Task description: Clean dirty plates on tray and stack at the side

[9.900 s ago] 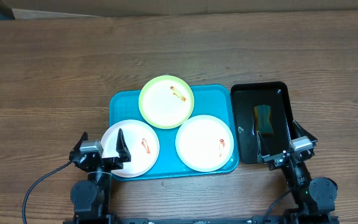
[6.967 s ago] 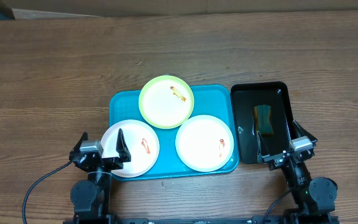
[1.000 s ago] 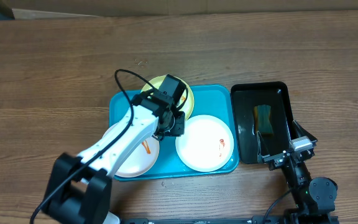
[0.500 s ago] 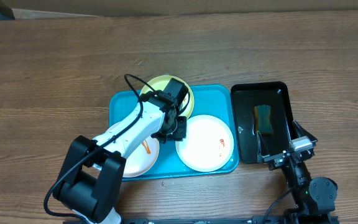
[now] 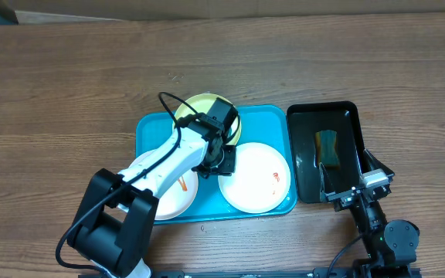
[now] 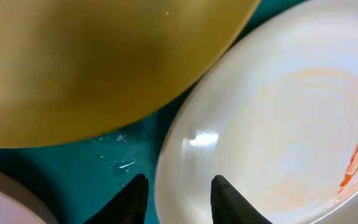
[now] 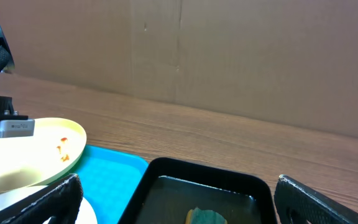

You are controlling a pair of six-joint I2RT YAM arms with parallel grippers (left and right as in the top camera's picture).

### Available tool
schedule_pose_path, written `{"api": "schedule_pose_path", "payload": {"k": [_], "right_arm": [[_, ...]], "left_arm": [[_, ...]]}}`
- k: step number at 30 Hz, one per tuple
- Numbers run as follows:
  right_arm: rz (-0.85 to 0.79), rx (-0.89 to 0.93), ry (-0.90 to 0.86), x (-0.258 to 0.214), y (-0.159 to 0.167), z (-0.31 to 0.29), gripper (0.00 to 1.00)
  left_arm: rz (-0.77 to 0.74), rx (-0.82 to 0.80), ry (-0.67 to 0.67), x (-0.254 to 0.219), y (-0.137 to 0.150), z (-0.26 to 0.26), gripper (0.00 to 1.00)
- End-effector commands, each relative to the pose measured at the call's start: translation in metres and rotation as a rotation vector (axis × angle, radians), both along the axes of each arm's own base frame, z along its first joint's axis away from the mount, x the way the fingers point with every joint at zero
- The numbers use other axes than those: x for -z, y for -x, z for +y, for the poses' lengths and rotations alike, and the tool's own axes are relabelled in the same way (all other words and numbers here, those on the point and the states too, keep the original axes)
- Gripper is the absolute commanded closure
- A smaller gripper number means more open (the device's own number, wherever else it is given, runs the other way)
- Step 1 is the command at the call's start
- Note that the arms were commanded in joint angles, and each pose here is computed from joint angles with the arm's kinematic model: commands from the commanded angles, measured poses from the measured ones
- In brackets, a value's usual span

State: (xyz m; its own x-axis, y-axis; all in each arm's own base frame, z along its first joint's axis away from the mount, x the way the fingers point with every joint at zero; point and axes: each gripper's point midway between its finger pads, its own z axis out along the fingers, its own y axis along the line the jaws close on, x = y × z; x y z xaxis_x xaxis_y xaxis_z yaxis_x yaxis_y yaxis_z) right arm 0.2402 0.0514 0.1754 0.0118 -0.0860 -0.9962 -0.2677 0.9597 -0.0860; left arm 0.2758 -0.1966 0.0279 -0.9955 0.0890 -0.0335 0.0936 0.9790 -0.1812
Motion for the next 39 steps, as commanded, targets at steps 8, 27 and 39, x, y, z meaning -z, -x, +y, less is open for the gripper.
{"api": "schedule_pose_path", "payload": {"k": [8,27,39], "right_arm": [[0.017,-0.026,-0.19,-0.013,0.003,0.004,0.0],[0.5,0.103,-0.186,-0.107,-0.04,-0.006,0.0],[1.095,0.137,-0.136,-0.06,-0.068,0.002,0.0]], "left_arm": [[-0.009,0.047,-0.045,0.008,0.004,0.0,0.64],[0.011,0.019,-0.051,0.008,0.004,0.008,0.57],[0.068,0.014,-0.053,0.022,0.01,0.009,0.57]]}}
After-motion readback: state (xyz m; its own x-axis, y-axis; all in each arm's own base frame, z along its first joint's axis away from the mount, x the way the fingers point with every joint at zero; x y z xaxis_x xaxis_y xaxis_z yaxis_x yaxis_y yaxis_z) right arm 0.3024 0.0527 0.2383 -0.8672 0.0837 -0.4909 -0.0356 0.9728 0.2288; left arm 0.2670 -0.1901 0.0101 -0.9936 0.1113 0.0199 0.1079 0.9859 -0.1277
